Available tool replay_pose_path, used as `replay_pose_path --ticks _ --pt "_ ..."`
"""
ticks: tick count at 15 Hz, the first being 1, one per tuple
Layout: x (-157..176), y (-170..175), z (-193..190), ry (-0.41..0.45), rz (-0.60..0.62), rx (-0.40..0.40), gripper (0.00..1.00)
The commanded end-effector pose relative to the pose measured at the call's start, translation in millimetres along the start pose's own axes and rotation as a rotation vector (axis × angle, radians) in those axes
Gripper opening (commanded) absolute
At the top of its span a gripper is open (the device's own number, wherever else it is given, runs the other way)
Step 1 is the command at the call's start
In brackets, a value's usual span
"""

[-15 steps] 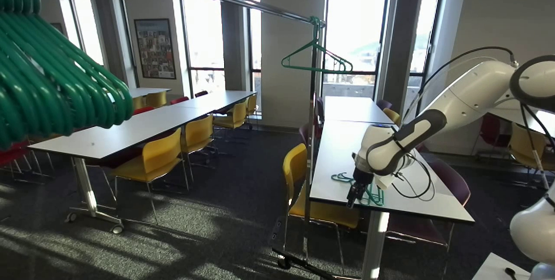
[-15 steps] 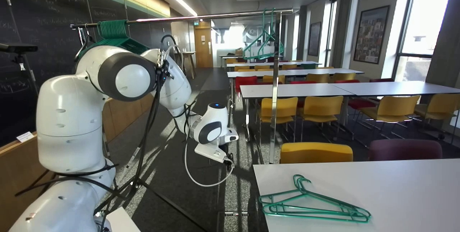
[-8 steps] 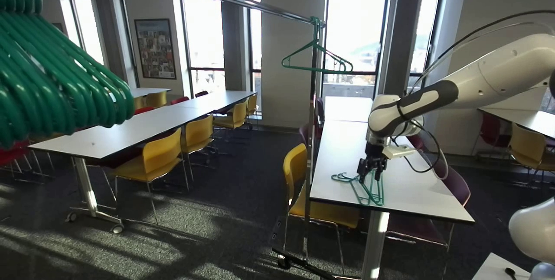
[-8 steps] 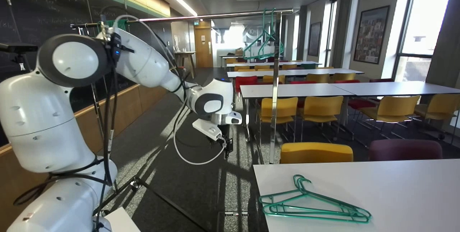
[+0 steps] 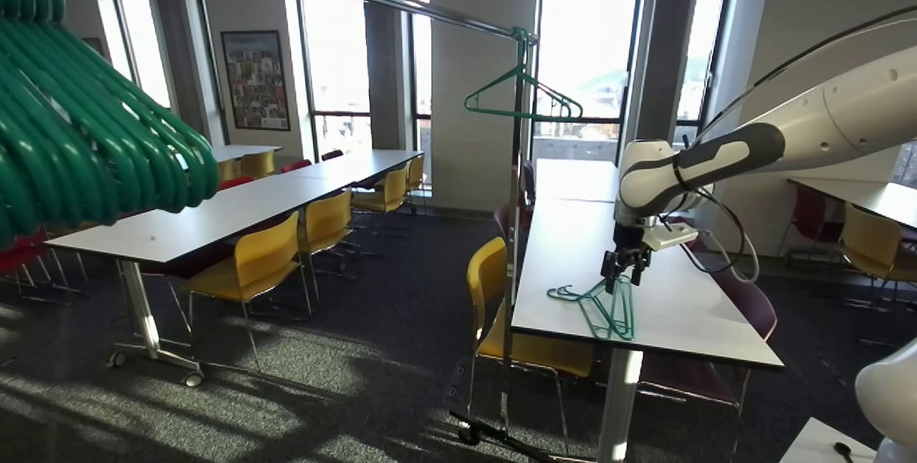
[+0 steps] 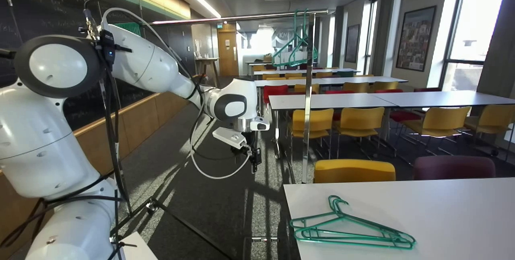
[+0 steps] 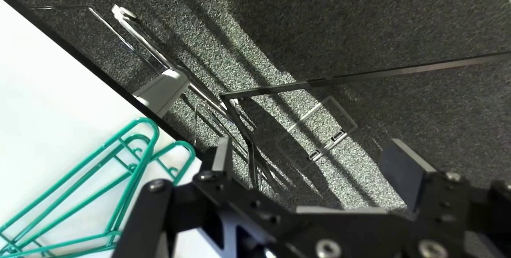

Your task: Remove one green hanger from the railing and put it on the table

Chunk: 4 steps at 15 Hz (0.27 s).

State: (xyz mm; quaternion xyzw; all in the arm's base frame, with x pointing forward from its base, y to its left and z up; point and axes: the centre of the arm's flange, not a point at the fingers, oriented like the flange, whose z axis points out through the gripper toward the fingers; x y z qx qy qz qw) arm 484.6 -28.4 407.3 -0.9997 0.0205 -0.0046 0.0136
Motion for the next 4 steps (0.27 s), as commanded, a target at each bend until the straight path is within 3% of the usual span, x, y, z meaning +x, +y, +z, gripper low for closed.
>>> replay_pose_path --ticks 1,4 --pt "0.8 0.8 3.4 -0.006 0.001 0.004 1.0" --pt "1.2 2.6 4.2 -0.008 0.004 0.005 1.0"
